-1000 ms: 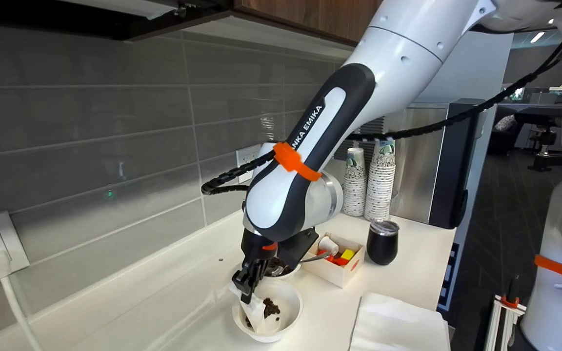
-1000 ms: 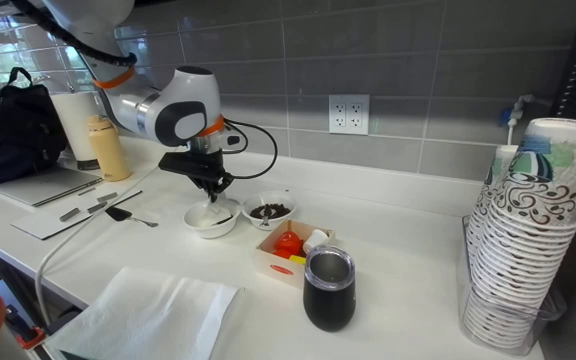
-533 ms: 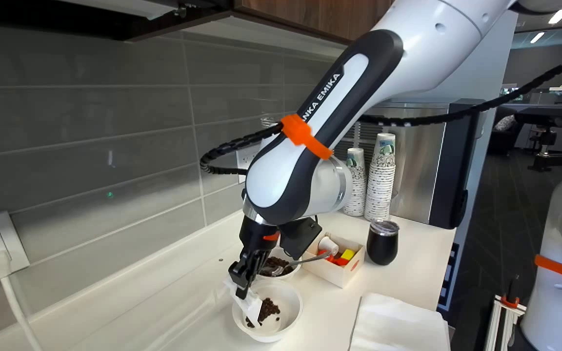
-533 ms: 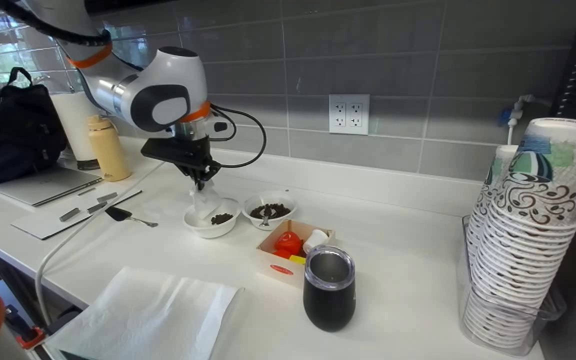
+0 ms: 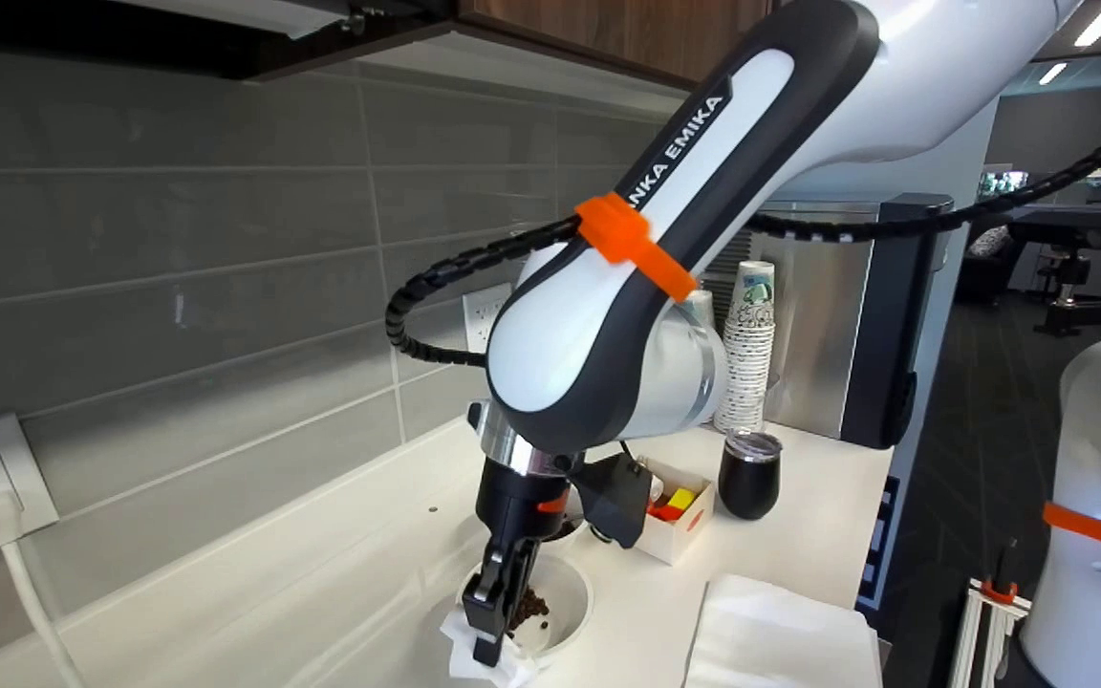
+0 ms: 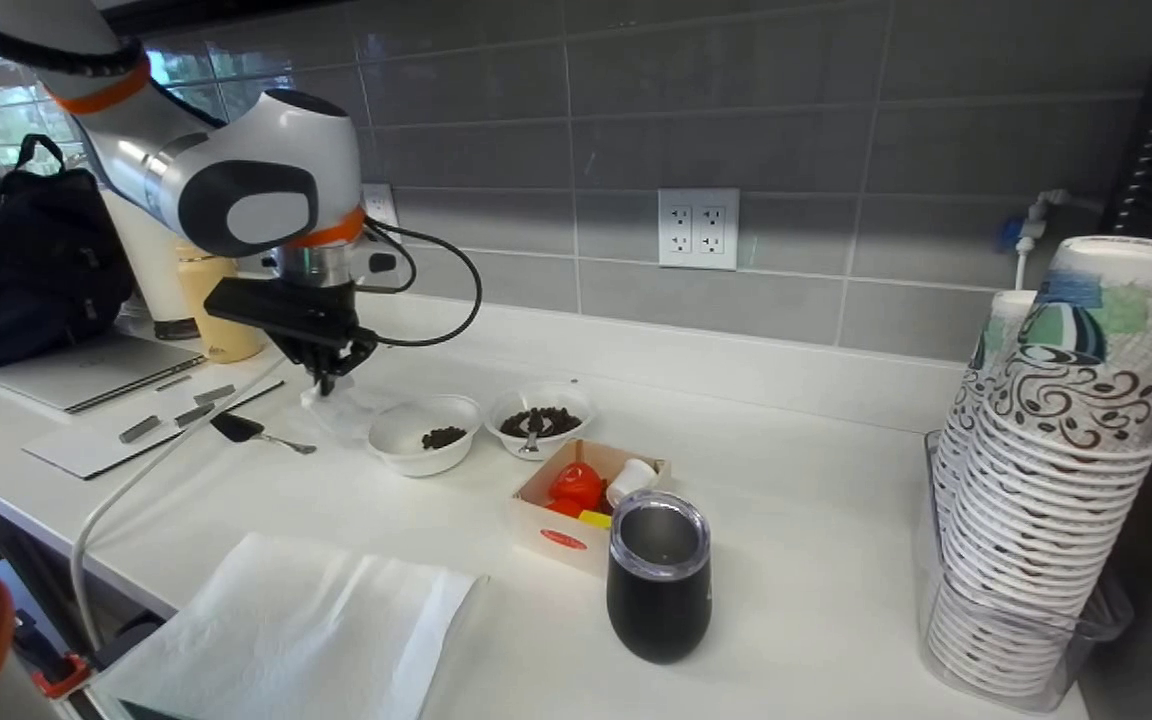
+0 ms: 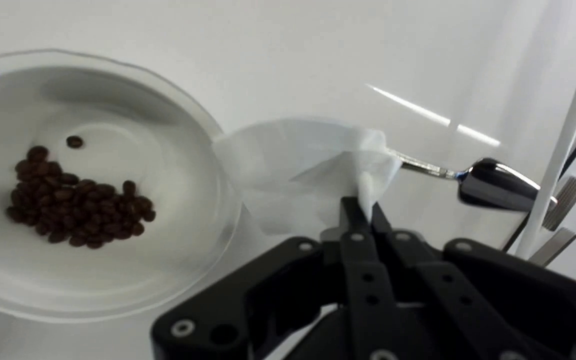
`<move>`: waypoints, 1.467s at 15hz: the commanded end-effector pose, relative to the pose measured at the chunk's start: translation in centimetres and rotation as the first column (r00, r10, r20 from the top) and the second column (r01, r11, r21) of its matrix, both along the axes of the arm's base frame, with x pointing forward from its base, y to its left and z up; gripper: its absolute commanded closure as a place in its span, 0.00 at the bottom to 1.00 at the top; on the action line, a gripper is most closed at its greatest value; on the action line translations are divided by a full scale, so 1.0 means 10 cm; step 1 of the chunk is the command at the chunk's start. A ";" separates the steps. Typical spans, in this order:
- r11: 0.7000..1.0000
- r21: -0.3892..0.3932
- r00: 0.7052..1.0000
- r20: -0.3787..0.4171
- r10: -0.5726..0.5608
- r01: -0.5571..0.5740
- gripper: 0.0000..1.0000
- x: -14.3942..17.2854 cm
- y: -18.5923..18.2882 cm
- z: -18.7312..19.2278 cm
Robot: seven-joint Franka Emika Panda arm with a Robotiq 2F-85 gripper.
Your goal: Pick a paper towel on the counter and use it to wipe the bowl on the left
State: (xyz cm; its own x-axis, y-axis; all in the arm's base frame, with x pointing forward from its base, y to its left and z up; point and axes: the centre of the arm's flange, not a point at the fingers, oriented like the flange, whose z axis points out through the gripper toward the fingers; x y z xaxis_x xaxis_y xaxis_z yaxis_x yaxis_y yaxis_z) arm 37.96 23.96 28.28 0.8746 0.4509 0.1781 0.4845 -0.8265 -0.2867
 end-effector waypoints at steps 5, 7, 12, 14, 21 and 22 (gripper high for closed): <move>0.993 -0.077 0.989 -0.127 0.074 -0.084 0.99 -0.28 0.09 -0.64; 0.991 -0.089 0.984 -0.152 0.089 -0.104 0.99 -0.32 0.11 -0.77; 0.986 -0.101 0.975 -0.189 0.112 -0.133 0.71 -0.35 0.16 -0.95; 0.985 -0.103 0.975 -0.190 0.119 -0.140 0.58 -0.35 0.18 -0.94; 0.986 -0.057 0.977 -0.150 0.149 -0.159 0.05 -0.27 0.28 -0.59; 0.986 -0.055 0.979 -0.138 0.151 -0.160 0.01 -0.25 0.29 -0.52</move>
